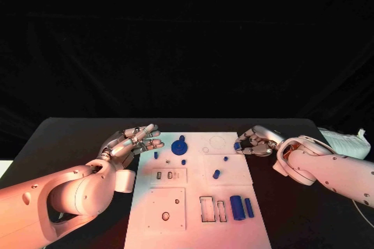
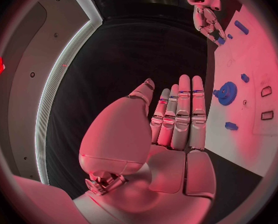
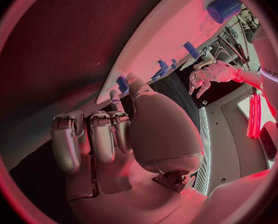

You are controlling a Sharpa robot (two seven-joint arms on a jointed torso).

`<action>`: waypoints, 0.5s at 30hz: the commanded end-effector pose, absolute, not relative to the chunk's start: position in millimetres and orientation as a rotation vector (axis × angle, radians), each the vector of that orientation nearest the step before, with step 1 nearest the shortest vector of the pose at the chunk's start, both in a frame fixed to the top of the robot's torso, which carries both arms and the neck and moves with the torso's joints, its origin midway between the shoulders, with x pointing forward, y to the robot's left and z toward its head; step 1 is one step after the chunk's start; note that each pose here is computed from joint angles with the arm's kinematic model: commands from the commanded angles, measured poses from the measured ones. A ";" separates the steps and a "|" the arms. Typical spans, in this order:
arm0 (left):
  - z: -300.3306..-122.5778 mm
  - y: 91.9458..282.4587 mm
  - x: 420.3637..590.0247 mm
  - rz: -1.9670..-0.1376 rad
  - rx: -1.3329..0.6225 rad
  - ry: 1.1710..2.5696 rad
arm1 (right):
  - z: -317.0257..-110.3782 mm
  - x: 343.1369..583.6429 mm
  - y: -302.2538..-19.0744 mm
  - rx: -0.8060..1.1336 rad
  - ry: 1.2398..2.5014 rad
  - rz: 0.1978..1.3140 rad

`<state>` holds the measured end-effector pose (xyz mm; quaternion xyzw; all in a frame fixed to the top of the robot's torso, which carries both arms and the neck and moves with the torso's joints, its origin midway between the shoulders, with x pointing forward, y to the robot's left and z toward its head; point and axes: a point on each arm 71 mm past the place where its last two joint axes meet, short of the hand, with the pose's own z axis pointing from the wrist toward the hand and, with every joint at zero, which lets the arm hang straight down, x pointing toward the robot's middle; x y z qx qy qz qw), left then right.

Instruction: Assemble the parts on the task board

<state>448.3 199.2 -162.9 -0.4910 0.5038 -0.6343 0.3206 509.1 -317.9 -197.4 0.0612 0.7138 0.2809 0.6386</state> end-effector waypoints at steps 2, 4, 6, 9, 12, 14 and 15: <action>-161.7 196.9 447.8 -1.694 -1.281 1.325 | -199.3 508.3 -314.1 0.120 1.646 0.661; -161.7 196.9 447.8 -1.694 -1.281 1.325 | -199.5 508.5 -313.5 0.119 1.646 0.662; -161.7 196.9 447.8 -1.694 -1.282 1.325 | -199.7 508.6 -313.2 0.119 1.646 0.662; -161.7 196.9 447.8 -1.694 -1.282 1.325 | -199.9 509.1 -312.8 0.120 1.646 0.662; -161.7 196.9 447.8 -1.694 -1.282 1.326 | -200.3 509.8 -312.3 0.121 1.646 0.661; -161.7 196.8 447.8 -1.694 -1.282 1.326 | -200.6 510.4 -311.9 0.121 1.646 0.660; -161.7 196.8 447.7 -1.694 -1.282 1.326 | -200.8 510.7 -311.6 0.122 1.645 0.660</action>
